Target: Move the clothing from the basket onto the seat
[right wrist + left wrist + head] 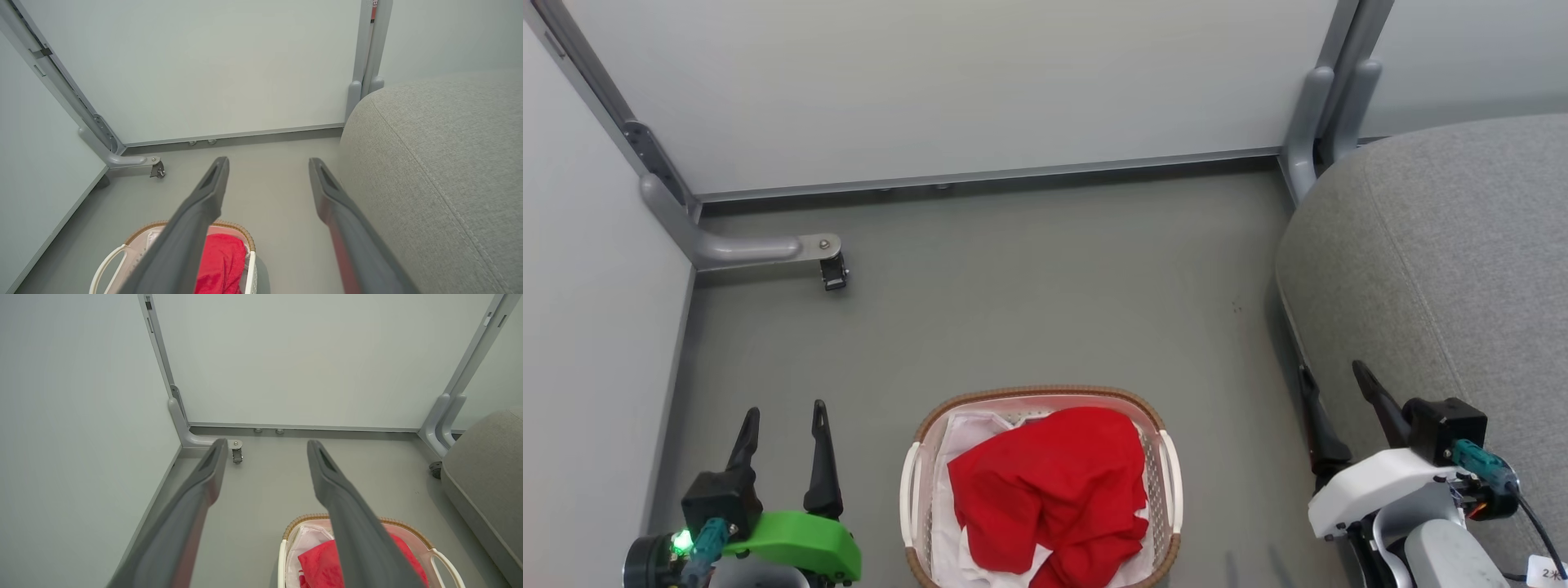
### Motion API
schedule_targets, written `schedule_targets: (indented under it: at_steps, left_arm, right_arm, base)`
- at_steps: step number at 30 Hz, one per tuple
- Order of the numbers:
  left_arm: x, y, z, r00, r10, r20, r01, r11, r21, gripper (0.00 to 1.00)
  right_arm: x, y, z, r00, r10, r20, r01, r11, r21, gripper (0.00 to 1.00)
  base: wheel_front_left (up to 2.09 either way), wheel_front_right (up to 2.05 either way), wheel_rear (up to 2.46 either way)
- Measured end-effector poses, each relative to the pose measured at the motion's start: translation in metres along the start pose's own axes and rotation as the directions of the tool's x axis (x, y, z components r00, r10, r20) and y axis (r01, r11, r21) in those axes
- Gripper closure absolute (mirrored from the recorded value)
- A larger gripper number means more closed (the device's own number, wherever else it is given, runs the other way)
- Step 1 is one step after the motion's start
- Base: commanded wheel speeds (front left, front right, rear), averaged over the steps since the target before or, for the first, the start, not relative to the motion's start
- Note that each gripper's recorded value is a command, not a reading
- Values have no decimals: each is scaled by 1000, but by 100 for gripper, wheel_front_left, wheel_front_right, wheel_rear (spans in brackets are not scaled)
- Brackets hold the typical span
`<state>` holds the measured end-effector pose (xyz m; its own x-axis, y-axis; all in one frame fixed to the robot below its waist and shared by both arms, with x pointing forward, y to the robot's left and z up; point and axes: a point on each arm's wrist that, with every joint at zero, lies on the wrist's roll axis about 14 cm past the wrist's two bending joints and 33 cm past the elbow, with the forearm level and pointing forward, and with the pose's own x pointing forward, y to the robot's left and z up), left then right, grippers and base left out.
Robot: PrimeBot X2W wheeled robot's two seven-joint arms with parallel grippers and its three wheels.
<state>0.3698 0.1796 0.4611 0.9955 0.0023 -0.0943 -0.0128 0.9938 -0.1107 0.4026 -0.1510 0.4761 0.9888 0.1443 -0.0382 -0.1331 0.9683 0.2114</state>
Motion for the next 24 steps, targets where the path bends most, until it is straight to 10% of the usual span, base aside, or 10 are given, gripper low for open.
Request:
schedule_targets:
  at_steps: [24]
  left_arm:
    - [36, -49, -58, 973, -177, -146, 196, 973, 122, 0]
  right_arm:
    - [43, 0, -25, 998, 42, -37, -47, 987, -151, 0]
  base:
    - [0, 0, 0]
